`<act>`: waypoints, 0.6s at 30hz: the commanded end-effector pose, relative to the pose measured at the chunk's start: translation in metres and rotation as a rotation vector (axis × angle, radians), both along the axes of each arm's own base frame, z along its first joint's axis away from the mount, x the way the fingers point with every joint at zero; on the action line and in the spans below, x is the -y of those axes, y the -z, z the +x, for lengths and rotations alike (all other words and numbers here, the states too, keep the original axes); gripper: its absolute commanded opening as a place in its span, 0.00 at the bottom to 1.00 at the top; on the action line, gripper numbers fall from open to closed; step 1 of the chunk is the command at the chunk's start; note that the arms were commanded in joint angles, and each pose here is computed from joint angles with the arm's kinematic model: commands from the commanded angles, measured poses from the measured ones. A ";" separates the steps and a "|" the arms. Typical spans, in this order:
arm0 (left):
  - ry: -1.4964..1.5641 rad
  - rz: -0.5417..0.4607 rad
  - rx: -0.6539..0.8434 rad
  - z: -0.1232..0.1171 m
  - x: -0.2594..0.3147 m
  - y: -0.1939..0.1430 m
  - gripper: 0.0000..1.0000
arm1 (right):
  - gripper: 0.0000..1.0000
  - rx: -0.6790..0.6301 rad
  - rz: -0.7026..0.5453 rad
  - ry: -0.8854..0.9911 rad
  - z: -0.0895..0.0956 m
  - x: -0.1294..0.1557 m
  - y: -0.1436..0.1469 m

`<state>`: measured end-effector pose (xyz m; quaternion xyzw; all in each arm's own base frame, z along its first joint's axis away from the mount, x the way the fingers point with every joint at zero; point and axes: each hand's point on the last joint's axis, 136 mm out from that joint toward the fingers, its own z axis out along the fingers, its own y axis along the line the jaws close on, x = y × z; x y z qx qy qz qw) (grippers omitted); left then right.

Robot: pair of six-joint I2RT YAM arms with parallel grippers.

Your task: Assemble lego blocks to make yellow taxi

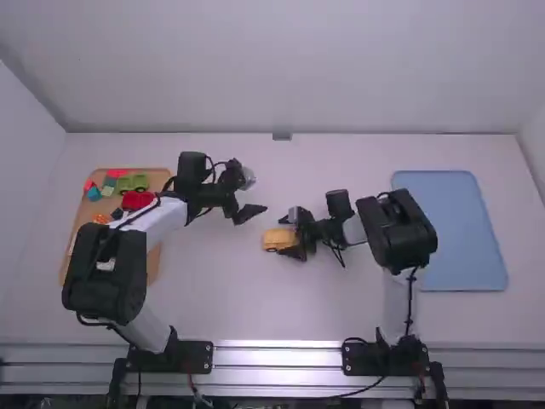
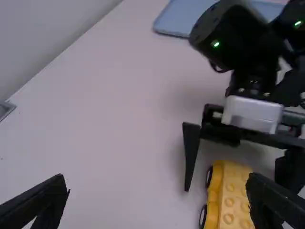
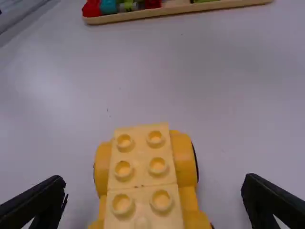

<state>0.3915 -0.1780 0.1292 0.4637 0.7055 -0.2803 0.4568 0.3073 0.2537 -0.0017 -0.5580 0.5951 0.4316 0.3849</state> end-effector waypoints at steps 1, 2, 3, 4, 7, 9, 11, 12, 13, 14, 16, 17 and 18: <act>-0.143 -0.025 -0.064 0.009 -0.011 -0.015 0.99 | 0.99 0.076 -0.019 0.044 0.008 0.007 -0.033; -0.194 -0.029 -0.089 0.013 -0.014 -0.017 0.99 | 0.99 0.089 -0.030 0.055 0.008 0.010 -0.039; -0.272 -0.023 -0.116 0.018 -0.022 -0.019 0.99 | 0.99 0.098 -0.032 0.069 0.007 0.014 -0.052; -0.342 -0.015 -0.133 0.023 -0.030 -0.020 0.99 | 0.99 0.108 -0.020 0.075 0.007 0.017 -0.066; -0.531 -0.017 -0.190 0.030 -0.051 -0.025 0.99 | 0.99 0.161 0.071 0.039 0.001 0.022 -0.109; -0.607 -0.024 -0.206 0.028 -0.060 -0.034 0.99 | 0.99 0.202 0.120 0.029 0.002 0.024 -0.134; -0.645 -0.030 -0.205 0.021 -0.066 -0.048 0.99 | 0.99 0.190 0.141 0.064 0.013 0.026 -0.155; -0.656 -0.028 -0.195 0.018 -0.068 -0.053 0.99 | 0.99 0.189 0.155 0.069 0.018 0.025 -0.163; -0.669 -0.029 -0.177 0.015 -0.071 -0.063 0.99 | 0.99 0.185 0.188 0.045 0.019 0.023 -0.176; -0.677 -0.028 -0.171 0.013 -0.072 -0.066 0.99 | 0.99 0.191 0.204 0.027 0.019 0.022 -0.182; -0.819 -0.066 -0.195 0.007 -0.091 -0.081 0.99 | 0.99 0.182 0.259 -0.038 0.017 0.019 -0.205; -0.906 -0.083 -0.212 0.004 -0.102 -0.085 0.99 | 0.99 0.163 0.270 -0.046 0.021 0.017 -0.213; -0.942 -0.086 -0.218 0.002 -0.107 -0.087 0.99 | 0.99 0.158 0.275 -0.052 0.021 0.016 -0.216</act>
